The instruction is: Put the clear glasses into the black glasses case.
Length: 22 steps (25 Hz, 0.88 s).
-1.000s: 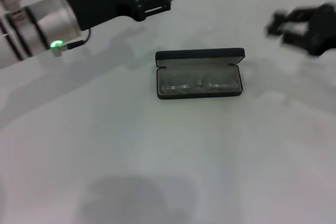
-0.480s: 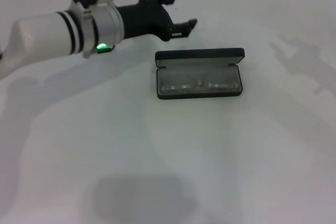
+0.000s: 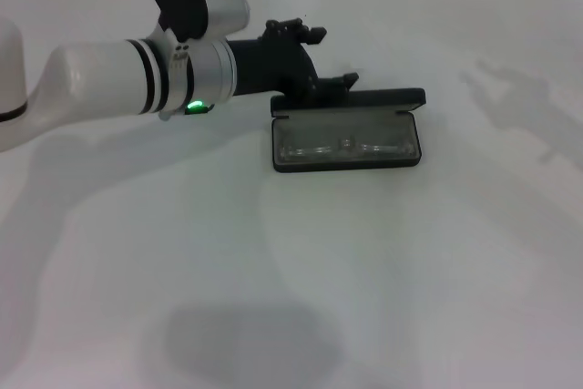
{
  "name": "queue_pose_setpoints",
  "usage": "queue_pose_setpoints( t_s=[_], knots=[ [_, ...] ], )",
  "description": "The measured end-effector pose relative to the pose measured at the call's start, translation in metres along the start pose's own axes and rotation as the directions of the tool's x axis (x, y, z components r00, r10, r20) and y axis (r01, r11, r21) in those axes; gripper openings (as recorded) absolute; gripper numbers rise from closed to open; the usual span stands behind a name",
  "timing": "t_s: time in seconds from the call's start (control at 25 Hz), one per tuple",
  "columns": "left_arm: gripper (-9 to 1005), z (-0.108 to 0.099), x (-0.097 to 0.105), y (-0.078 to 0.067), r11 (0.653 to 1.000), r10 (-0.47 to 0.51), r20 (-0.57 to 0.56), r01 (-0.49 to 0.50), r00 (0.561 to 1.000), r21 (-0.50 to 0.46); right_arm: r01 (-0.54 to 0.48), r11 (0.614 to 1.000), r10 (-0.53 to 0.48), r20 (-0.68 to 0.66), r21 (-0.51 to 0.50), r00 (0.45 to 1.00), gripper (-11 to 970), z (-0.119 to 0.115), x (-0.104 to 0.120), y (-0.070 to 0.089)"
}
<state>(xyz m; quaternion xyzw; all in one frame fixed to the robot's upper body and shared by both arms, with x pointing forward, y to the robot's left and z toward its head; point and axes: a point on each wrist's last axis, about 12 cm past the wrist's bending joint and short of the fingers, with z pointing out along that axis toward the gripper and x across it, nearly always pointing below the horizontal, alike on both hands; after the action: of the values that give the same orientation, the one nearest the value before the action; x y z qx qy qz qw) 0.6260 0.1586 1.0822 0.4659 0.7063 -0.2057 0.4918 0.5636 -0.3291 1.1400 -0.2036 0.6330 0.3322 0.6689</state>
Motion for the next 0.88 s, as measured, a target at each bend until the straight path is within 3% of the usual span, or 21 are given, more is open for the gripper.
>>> queue_pose_setpoints(
  t_s=[0.72,0.88],
  knots=[
    [803,-0.005,0.015,-0.016,0.998,-0.003,-0.008,0.003,1.0,0.062,0.019,0.999,-0.022,-0.045,-0.051,0.999,326,0.009,0.003,0.005],
    [802,-0.016,0.01,-0.019,0.997,-0.03,0.095,0.023,0.995,0.079,0.052,0.992,-0.058,-0.048,-0.112,0.997,328,0.016,0.003,0.012]
  ],
)
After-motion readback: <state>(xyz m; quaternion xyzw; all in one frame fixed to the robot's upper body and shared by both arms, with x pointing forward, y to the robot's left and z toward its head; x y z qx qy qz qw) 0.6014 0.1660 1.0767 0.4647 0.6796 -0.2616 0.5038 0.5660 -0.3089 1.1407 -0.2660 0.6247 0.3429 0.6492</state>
